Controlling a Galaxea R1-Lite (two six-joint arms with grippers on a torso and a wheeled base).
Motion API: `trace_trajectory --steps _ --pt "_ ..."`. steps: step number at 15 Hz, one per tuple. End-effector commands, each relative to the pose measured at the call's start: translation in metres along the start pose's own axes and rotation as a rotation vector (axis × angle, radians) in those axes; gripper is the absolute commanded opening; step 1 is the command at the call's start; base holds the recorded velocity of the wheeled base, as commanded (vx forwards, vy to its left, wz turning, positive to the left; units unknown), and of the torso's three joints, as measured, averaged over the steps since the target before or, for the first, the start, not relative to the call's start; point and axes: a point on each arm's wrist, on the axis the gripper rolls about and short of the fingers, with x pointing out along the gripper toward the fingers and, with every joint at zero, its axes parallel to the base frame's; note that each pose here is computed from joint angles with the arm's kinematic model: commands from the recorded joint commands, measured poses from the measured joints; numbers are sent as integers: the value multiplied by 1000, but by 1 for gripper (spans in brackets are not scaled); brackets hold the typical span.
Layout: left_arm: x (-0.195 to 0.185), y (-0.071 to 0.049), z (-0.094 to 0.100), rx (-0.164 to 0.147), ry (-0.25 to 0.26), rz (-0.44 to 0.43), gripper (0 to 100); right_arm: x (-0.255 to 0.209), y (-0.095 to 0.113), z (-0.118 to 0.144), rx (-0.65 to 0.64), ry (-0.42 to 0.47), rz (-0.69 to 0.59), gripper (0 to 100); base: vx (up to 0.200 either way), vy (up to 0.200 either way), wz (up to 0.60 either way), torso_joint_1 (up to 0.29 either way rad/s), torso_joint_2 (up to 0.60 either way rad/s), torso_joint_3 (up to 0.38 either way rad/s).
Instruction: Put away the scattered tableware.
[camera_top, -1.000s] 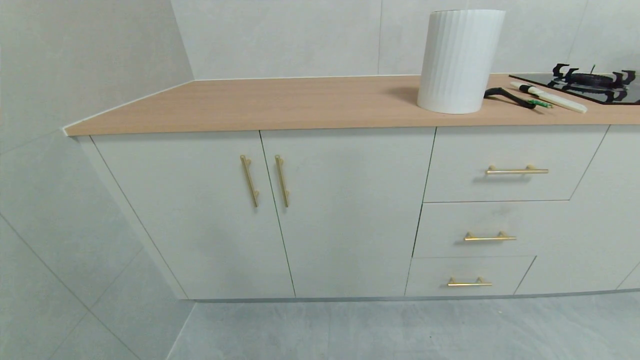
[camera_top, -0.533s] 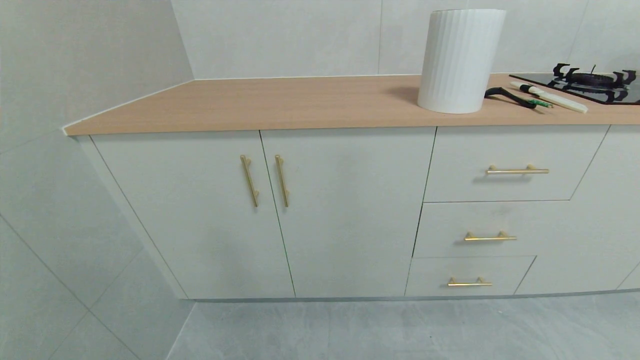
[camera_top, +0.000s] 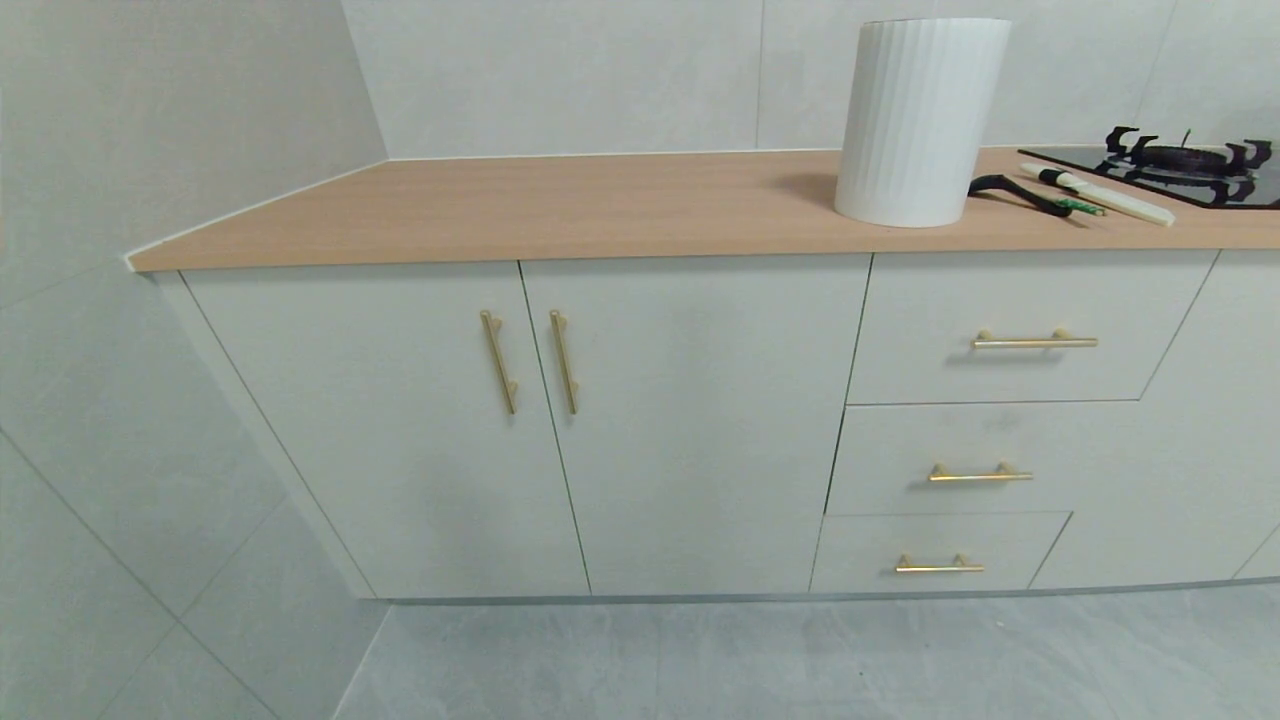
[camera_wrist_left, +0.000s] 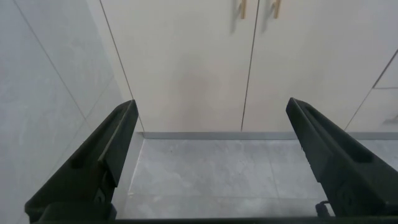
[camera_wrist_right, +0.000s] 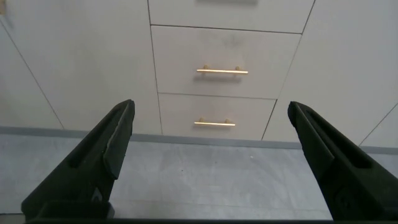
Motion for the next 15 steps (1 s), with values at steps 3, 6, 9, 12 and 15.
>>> trace_trajectory --steps 3,6,9,12,15 --pt "0 0 0 -24 -1 2 100 0 0 -1 34 0 7 100 0 0 0 0 0 0" --pt "0 0 0 -25 -1 2 100 0 0 -1 42 0 7 100 0 0 0 0 0 0" --pt "0 0 0 -28 0 0 100 0 0 -1 45 -2 9 100 0 0 0 0 0 0" --pt "0 0 0 -28 0 2 100 0 0 -1 45 0 6 100 0 0 0 0 0 0" --pt "0 0 0 -27 0 2 100 0 0 -1 45 0 9 100 0 -67 0 2 1 1"
